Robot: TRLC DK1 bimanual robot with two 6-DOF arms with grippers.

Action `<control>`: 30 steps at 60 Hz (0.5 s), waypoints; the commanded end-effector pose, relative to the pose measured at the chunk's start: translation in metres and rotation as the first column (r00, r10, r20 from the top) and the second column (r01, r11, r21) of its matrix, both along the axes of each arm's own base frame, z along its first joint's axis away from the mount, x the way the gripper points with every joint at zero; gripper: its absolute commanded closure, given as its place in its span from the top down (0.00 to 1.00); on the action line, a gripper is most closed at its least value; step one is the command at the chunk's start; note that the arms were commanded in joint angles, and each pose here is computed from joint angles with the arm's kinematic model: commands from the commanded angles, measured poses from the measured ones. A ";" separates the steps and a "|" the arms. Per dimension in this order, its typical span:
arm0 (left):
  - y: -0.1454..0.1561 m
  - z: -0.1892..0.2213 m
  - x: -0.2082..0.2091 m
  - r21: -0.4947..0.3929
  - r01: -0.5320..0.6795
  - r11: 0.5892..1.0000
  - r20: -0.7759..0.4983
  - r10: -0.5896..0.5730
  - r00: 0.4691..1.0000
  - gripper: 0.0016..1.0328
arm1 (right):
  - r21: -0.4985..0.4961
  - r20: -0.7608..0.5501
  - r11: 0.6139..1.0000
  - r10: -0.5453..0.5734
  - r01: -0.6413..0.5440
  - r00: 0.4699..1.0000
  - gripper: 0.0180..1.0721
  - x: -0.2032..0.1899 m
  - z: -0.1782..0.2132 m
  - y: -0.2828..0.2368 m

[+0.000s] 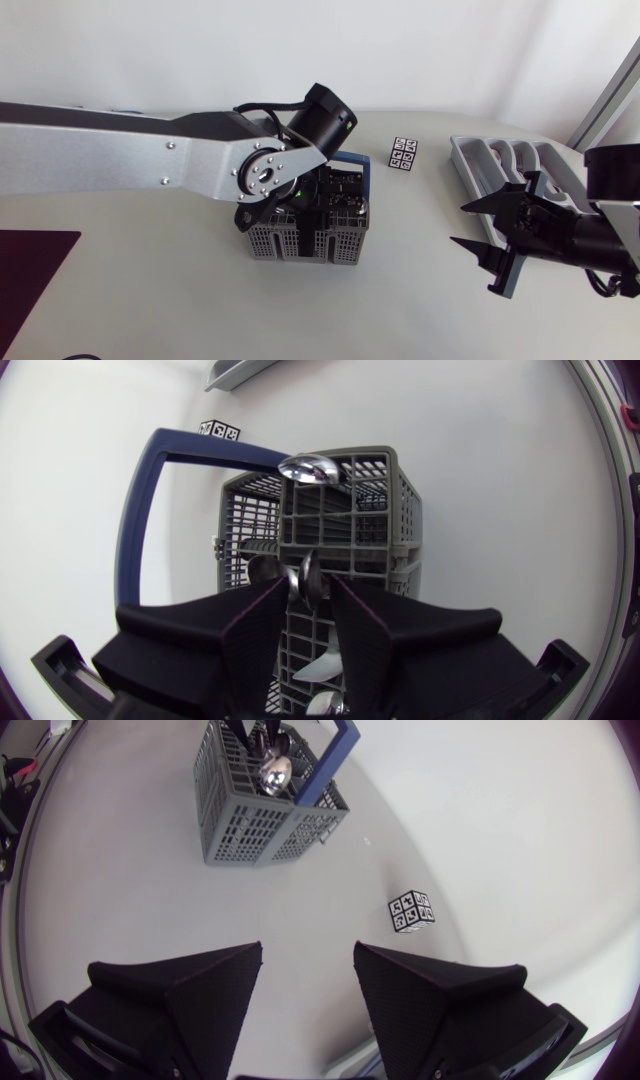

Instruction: Transfer all utensils from the basket to the drawer tray.

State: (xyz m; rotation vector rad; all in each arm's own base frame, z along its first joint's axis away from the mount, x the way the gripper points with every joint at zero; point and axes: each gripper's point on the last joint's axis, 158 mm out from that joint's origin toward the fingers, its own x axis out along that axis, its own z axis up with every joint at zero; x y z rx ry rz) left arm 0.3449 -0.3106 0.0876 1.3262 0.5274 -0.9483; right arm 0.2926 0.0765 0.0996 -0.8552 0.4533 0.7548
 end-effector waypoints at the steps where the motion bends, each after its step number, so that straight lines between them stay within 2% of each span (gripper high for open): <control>1: -0.002 0.001 0.008 -0.006 -0.019 1.000 0.010 0.019 1.000 0.26 | 0.051 -0.049 0.998 -0.020 0.022 0.999 0.65 -0.012 -0.011 0.017; 11: -0.003 0.002 0.005 -0.022 -0.030 0.999 0.006 0.031 1.000 0.21 | 0.051 -0.044 0.999 -0.006 0.008 0.999 0.68 -0.018 -0.020 0.037; 17: -0.001 -0.003 0.003 -0.023 -0.041 0.999 -0.004 0.041 0.999 0.11 | 0.050 -0.052 0.999 0.003 -0.001 0.999 0.68 -0.023 -0.027 0.047; 21: -0.001 -0.001 0.004 -0.032 -0.044 0.999 0.002 0.044 0.999 0.07 | 0.063 -0.058 0.998 0.010 -0.006 0.998 0.68 -0.025 -0.028 0.053; 30: -0.001 0.017 0.001 -0.089 -0.058 0.994 0.016 0.060 0.998 0.07 | 0.093 -0.062 0.996 0.022 -0.016 0.998 0.68 -0.026 -0.020 0.071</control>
